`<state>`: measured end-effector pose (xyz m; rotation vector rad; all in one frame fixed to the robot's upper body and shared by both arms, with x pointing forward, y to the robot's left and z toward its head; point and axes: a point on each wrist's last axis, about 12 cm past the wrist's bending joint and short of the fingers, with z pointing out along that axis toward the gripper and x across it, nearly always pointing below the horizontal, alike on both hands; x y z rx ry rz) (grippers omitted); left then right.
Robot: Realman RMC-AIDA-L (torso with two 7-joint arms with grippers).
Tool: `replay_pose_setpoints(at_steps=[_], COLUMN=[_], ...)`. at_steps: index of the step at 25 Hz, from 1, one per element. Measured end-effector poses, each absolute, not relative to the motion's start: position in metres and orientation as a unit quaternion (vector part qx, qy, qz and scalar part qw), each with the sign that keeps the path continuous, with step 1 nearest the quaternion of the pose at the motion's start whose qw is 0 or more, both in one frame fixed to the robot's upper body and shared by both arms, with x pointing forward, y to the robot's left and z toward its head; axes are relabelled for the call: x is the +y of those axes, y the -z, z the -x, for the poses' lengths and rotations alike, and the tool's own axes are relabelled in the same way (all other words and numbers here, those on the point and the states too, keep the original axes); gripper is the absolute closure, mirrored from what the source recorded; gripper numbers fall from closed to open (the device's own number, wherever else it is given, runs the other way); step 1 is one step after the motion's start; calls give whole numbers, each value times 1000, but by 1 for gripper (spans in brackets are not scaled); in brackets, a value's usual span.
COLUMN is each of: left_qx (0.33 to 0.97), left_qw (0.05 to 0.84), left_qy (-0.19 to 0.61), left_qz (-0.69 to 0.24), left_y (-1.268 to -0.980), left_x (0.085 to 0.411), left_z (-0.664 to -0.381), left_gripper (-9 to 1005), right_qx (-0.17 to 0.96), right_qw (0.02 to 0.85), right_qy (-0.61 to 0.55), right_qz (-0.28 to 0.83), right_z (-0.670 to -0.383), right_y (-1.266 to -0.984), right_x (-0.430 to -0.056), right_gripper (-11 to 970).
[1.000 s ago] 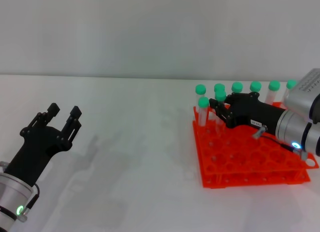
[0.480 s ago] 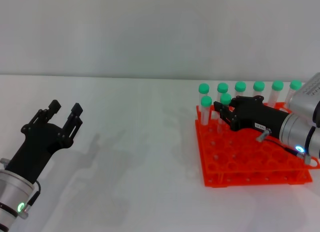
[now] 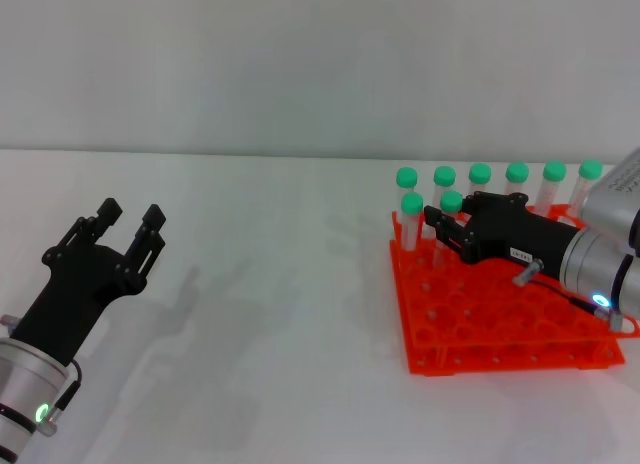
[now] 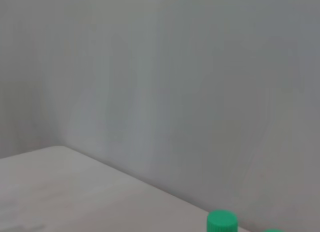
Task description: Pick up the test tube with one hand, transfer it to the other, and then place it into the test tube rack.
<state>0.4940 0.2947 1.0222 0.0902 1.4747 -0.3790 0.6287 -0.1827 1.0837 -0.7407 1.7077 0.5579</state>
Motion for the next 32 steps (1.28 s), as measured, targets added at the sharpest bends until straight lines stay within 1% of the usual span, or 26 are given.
replay_pose_setpoints(at_steps=[11,17,18,22,28,32], left_qx=[667,665,665,664,662,659], left_qw=[724,727,728,729,731,736], left_qy=[171,166,165,164,165,157], left_qz=[-40,-32,-29,-28,-32,-9], left_y=[-1023,-1024,-1024,-1025,-1027,-1028], left_x=[295,296,297,297,295,300], left_z=[-496,-498,-499,-500,-504,-505], left_gripper=[424,423,423,423,423,423], right_qx=[721,718,716,704,686,677], right_qw=[571,574,578,610,694,723], right_qy=[-250,-268,-272,-269,-133,-66], right_qz=[303,288,282,244,176,122], right_z=[-620,-610,-608,-602,-595,-591], right_y=[-1083,-1079,-1079,-1081,-1080,-1077], right_x=[-193,-204,-208,-232,-297,-323], right_gripper=[510,337,330,302,259,231])
